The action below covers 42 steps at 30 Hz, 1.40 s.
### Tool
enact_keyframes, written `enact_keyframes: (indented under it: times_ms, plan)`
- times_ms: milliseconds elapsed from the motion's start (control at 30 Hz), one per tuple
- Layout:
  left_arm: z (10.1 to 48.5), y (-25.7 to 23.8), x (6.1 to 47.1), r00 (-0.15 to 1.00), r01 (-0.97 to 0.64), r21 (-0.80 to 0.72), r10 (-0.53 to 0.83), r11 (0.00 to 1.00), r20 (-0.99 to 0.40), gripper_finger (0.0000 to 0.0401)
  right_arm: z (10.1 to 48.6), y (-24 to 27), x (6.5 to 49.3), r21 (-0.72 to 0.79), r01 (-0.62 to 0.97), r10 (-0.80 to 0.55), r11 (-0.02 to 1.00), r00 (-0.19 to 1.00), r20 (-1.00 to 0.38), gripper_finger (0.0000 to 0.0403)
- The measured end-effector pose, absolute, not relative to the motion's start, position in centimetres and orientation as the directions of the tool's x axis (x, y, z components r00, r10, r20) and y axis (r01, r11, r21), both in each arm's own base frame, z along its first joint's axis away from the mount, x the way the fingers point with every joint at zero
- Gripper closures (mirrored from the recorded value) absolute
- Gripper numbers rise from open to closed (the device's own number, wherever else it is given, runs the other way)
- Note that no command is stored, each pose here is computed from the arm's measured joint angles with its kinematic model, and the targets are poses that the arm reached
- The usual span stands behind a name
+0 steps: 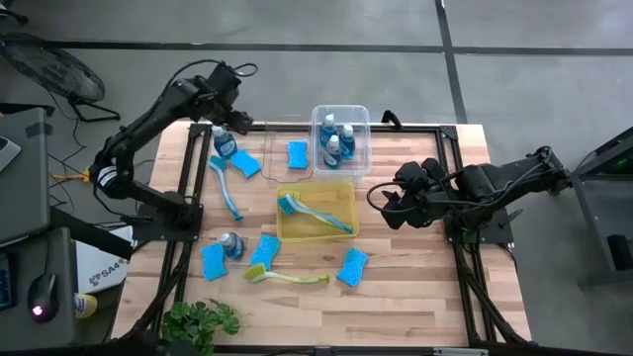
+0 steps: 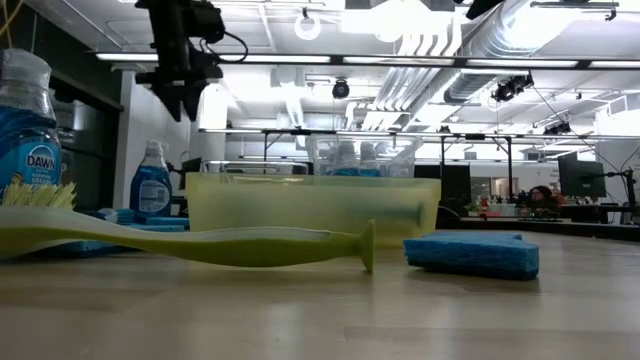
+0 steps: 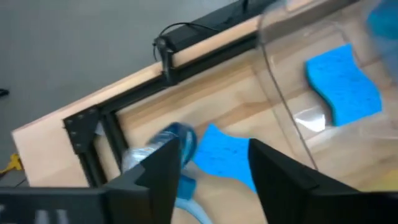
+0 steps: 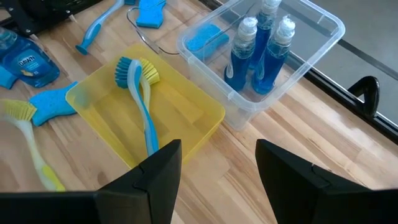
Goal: Pick & Place Kitchen Sink Supplies
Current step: Put the blue dishwasher liquid into the white bin
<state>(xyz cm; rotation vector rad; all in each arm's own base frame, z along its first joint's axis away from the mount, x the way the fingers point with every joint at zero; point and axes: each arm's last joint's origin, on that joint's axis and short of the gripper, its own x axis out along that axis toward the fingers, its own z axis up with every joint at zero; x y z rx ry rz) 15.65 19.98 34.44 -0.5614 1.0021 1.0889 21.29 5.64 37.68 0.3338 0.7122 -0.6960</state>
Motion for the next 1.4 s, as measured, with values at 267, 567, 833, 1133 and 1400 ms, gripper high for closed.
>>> enact_keyframes:
  times_ms: [267, 567, 833, 1133, 1400]
  plan:
    - [34.4, 21.2, 13.7, 0.048, -0.943, 0.115, 0.469, 0.313, -0.882, 0.0147, 37.7, 5.7, 21.3, 0.069, 0.684, -0.452, 0.726, 0.551, -0.702, 0.0203]
    - [31.2, 22.2, 11.8, 0.082, -0.902, 0.079, 0.348, 0.424, -0.934, 0.0144, 37.6, 5.7, 21.3, 0.075, 0.678, -0.439, 0.731, 0.551, -0.710, 0.0203]
    - [30.8, 22.4, 12.0, 0.073, -0.893, 0.102, 0.367, 0.437, -0.927, 0.0144, 37.6, 5.8, 21.3, 0.070, 0.667, -0.430, 0.742, 0.554, -0.713, 0.0203]
    - [29.7, 23.0, 12.4, 0.001, -0.899, 0.149, 0.341, 0.411, -0.940, 0.0144, 37.8, 5.9, 21.5, 0.095, 0.664, -0.421, 0.741, 0.571, -0.705, 0.0203]
    - [28.9, 23.4, 12.7, -0.044, -0.902, 0.171, 0.311, 0.396, -0.949, 0.0144, 37.8, 5.9, 21.6, 0.102, 0.660, -0.411, 0.744, 0.573, -0.709, 0.0203]
